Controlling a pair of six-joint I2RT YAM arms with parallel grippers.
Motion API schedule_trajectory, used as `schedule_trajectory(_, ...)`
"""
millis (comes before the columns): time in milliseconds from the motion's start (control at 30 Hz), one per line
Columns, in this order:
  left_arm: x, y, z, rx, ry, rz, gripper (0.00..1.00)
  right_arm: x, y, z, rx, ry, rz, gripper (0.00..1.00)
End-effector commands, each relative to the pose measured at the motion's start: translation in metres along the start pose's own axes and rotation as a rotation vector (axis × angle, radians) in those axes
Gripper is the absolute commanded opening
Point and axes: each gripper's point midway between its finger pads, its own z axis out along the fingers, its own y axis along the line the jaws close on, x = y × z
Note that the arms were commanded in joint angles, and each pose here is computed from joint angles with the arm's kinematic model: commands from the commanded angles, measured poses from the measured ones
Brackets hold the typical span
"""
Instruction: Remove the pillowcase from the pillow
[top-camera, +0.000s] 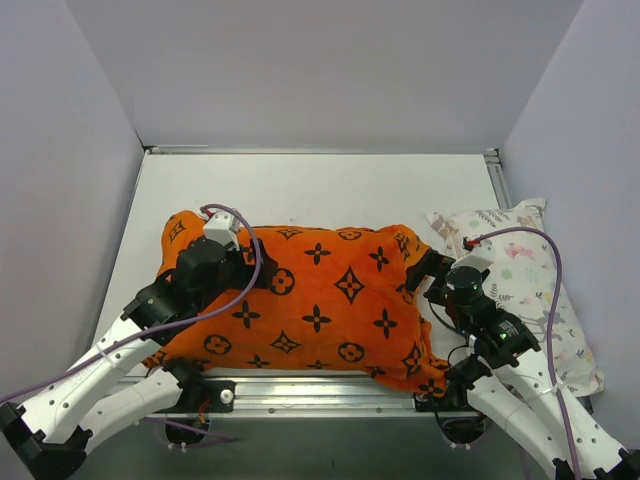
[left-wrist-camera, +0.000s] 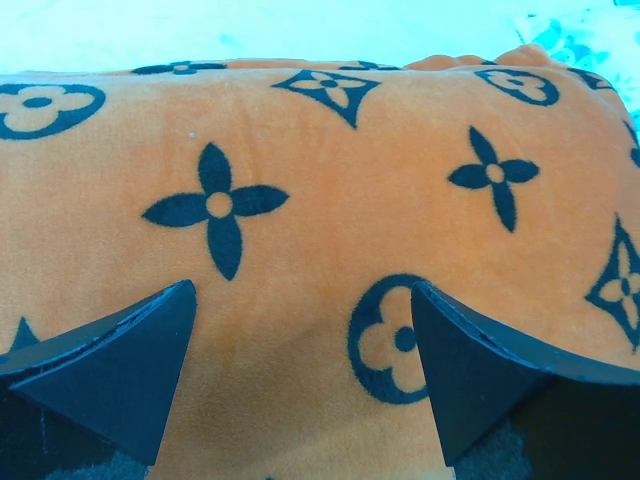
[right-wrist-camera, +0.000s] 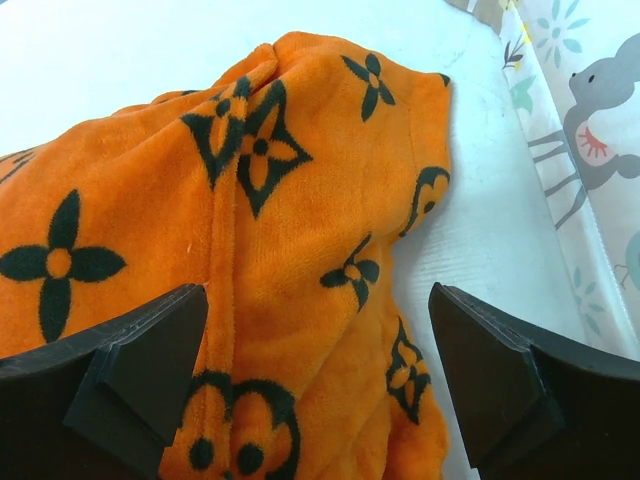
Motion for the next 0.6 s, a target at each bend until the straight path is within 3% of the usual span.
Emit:
schedule_trajectory(0, -0.019, -0.021, -0.008, 0.072, -0.028, 0.018, 0.97, -0.004, -0.001, -0.003, 0.011, -0.005, -0.004, 1.0)
schedule_trajectory(267, -0.017, -0.073, -0.009, 0.083, -0.023, 0.128, 0.97, -0.002, -0.004, -0.005, 0.04, 0.027, -0.025, 1.0)
schedule_trajectory(567, 0.014, -0.145, 0.015, 0.049, -0.012, 0.231, 0.97, -0.004, -0.027, -0.014, 0.152, 0.032, -0.029, 1.0)
